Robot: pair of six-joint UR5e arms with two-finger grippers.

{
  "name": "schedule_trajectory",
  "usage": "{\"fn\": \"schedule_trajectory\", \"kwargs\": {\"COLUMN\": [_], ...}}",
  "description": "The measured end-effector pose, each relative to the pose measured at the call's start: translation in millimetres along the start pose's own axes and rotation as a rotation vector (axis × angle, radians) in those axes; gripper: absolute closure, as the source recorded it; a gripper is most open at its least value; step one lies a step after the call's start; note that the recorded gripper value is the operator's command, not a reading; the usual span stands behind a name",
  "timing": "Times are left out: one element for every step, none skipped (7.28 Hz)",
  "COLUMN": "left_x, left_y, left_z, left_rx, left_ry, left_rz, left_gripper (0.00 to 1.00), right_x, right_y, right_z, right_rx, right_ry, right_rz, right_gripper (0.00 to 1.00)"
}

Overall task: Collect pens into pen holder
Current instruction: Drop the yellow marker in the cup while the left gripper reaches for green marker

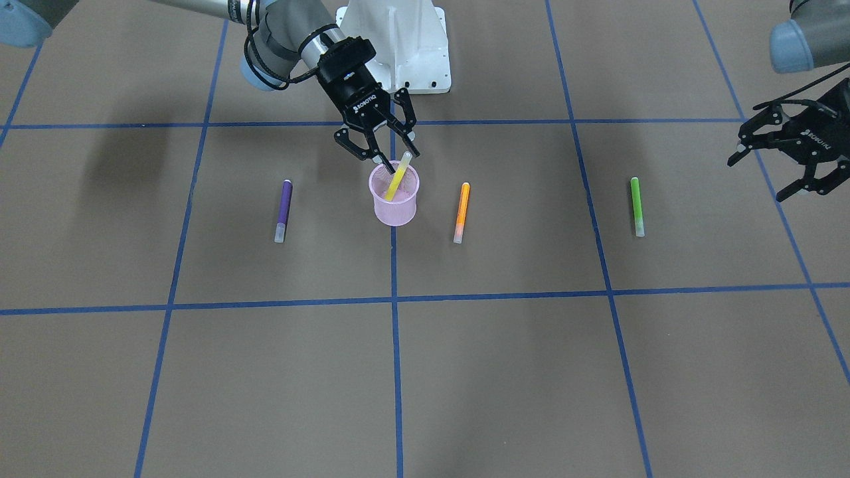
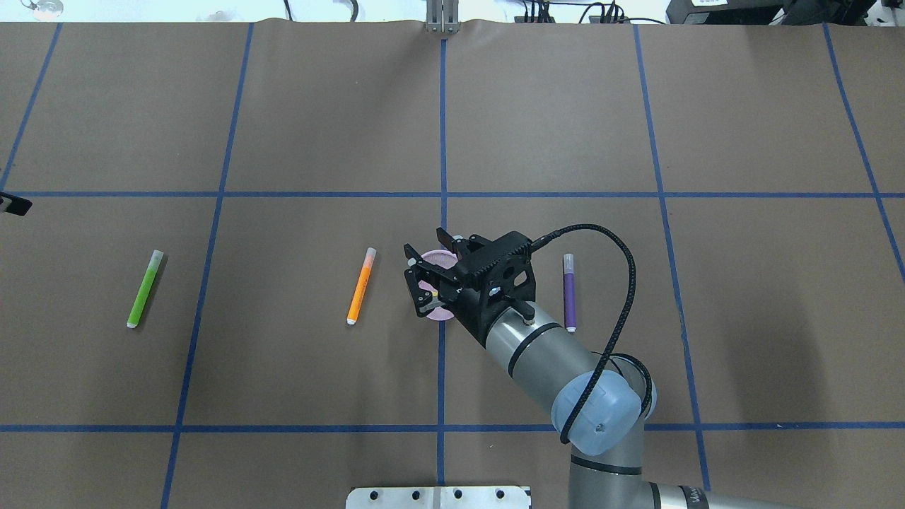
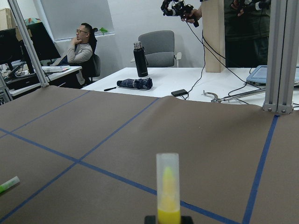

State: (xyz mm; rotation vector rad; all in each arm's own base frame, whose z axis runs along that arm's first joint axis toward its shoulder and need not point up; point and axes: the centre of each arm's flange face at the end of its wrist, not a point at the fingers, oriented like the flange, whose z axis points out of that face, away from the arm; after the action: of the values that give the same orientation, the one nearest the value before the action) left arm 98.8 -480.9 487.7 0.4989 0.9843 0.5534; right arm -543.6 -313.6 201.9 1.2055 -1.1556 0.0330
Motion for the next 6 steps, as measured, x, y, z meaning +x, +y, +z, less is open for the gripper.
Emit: {"fn": "schedule_trajectory", "kwargs": {"left_x": [-3.1,-7.3,-8.1,-1.3,11.3,29.2], "left_y": [1.8,4.9,6.8,5.6,2.3,-0.3], "left_z": [2.4,6.7,13.1,23.8,43.8,76.6], "left_rx": [-0.005,-0.014,-0.022,-0.024,-0.018,-0.015], "left_ry": [-0.001,-0.001,0.003,0.003,-0.029,-0.094], "left_rz": [-0.008,-0.038,-0.112,-0.208,-0.292,-0.358], "left_gripper": [0.00,0.00,0.00,0.00,0.00,0.00], "right_x": [1.8,13.1,35.4,68.1,108.7,154.1], "right_y": [-9.0,-23.3,-42.6,-68.2,-93.1,-113.6], "right_z": [1.3,8.1,20.4,31.4,37.4,38.6], "right_rx": [-0.008,-0.040,-0.116,-0.225,-0.347,-0.466], "right_ry": [-0.005,0.002,0.033,0.080,0.134,0.196], "right_rz": [0.012,0.039,0.077,0.111,0.139,0.171], "right_gripper": [0.01,0.01,0.01,0.01,0.01,0.00]}}
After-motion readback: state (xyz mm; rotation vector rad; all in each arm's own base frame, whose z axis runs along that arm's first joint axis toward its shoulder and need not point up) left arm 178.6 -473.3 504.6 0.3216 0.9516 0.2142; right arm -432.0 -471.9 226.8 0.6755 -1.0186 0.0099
